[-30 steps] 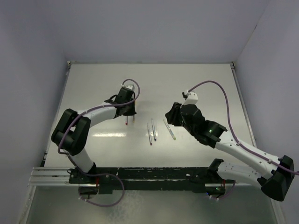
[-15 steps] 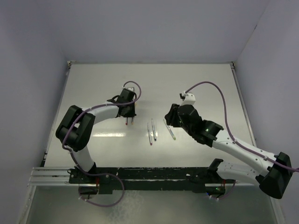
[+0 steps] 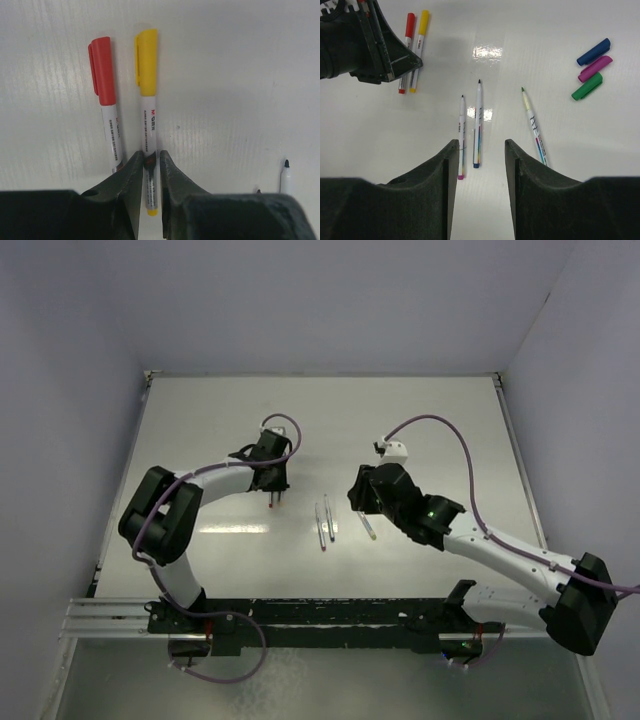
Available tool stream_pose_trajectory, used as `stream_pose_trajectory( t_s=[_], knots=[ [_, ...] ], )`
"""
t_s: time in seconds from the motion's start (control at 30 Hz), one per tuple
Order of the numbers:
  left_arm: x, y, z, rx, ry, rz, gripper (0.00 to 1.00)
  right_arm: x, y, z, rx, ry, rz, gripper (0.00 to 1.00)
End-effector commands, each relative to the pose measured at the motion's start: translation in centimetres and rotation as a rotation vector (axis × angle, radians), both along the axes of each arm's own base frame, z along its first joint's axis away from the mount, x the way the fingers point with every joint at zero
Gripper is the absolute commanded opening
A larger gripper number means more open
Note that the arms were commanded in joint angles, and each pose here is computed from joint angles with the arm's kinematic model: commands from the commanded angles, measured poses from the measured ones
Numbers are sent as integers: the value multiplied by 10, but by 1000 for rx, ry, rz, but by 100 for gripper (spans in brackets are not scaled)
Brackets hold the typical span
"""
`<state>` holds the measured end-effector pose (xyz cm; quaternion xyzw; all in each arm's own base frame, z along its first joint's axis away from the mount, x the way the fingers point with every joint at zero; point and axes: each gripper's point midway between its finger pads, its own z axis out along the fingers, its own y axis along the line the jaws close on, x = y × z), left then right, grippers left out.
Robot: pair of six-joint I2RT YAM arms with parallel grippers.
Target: Insert the pens into the pen caps
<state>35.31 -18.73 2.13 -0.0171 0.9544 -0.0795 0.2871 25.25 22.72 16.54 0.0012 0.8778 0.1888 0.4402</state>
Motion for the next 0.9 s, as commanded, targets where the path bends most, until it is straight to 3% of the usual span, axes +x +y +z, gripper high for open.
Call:
stream_pose_trajectory(
  t_s=[0.0, 0.4, 0.57, 0.87],
  knots=[
    [13, -3, 39, -26, -82, 8, 23, 5, 8, 7, 5, -26, 22, 43],
    [7, -6, 95, -106, -176, -9, 27, 12, 29, -15, -82, 20, 128, 37],
    [-15, 1, 112, -157, -213, -13, 27, 11, 45, -36, -129, 78, 203, 27],
    [-75, 30, 109, -184, -225, -7, 28, 9, 87, -62, -214, 116, 298, 25]
  ],
)
